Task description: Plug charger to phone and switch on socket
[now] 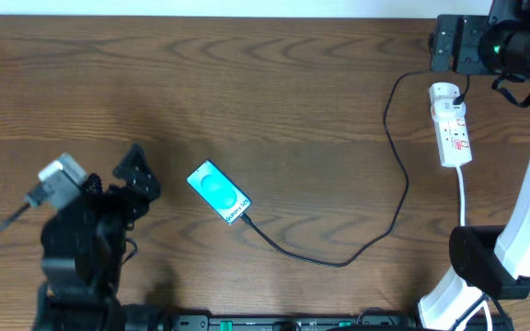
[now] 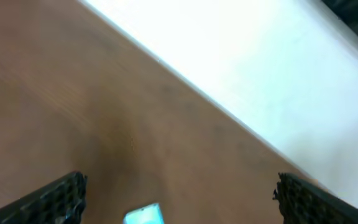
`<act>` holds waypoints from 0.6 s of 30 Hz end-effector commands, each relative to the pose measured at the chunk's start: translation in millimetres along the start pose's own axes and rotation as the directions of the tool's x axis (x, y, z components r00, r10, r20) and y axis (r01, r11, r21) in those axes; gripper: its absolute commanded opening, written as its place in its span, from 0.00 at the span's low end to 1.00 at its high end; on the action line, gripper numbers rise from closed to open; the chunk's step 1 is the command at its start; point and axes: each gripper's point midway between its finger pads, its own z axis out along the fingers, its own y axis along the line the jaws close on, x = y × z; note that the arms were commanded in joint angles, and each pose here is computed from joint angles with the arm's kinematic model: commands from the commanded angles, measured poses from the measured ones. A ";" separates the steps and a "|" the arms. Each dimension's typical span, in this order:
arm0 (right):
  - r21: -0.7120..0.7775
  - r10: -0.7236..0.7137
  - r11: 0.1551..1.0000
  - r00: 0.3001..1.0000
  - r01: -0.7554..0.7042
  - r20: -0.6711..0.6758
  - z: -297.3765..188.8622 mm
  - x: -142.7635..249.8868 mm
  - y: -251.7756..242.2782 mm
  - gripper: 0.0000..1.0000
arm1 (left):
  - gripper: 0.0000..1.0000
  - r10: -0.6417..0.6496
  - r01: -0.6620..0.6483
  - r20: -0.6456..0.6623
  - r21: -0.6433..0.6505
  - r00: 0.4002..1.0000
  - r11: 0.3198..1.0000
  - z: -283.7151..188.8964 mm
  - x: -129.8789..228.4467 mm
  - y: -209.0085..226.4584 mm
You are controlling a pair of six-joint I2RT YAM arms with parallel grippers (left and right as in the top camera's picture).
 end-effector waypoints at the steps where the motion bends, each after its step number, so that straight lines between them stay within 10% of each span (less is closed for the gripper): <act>1: 0.009 0.012 1.000 1.000 -0.013 0.014 -6.7 0.0 -1.6 0.99 | 0.98 0.008 -0.010 0.067 0.022 0.998 1.000 -5.2 6.4 10.4; 18: 0.009 0.012 1.000 1.000 -0.012 0.014 -6.7 0.0 -1.6 0.99 | 0.98 -0.124 0.003 0.389 0.296 0.913 0.955 -1.6 13.2 15.2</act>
